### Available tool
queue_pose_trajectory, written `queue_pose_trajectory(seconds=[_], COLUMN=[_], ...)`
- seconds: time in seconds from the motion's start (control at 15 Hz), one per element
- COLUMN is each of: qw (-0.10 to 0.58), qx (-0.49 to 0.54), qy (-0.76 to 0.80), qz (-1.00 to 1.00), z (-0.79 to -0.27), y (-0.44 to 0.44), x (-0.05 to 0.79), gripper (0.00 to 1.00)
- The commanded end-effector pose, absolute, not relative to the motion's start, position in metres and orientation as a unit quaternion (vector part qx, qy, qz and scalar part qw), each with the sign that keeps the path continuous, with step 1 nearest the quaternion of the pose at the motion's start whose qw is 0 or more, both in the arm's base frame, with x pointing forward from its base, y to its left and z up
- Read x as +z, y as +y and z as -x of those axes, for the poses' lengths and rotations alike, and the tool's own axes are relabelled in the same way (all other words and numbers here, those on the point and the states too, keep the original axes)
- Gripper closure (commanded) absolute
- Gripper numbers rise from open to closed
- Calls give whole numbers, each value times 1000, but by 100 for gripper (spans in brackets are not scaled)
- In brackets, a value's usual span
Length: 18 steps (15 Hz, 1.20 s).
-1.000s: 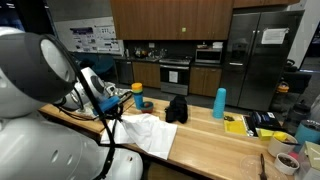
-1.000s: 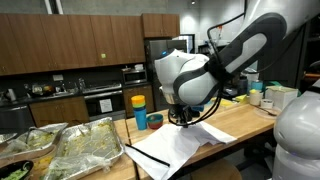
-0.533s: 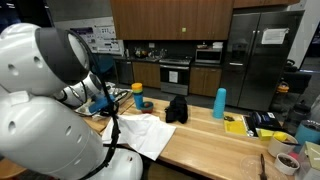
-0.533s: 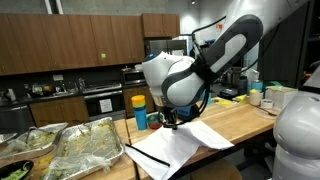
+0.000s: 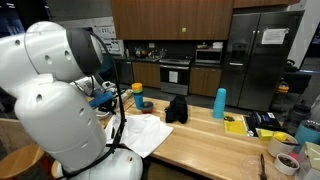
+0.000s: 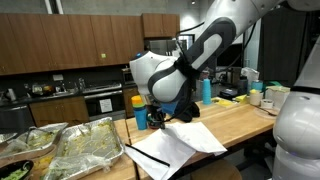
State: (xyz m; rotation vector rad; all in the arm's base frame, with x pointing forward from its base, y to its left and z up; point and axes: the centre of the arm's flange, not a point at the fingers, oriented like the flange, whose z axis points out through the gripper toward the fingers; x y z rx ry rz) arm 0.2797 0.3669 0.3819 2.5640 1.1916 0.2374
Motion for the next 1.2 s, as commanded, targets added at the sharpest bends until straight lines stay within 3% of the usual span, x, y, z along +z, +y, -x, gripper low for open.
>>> queue_pose_trajectory(seconds=[0.0, 0.8, 1.13], qw=[160, 172, 180], qx=[75, 47, 53], qy=[419, 477, 468], qz=[-891, -861, -864], z=[-285, -246, -263], y=[391, 440, 439], x=[368, 317, 313], gripper=[100, 100, 100])
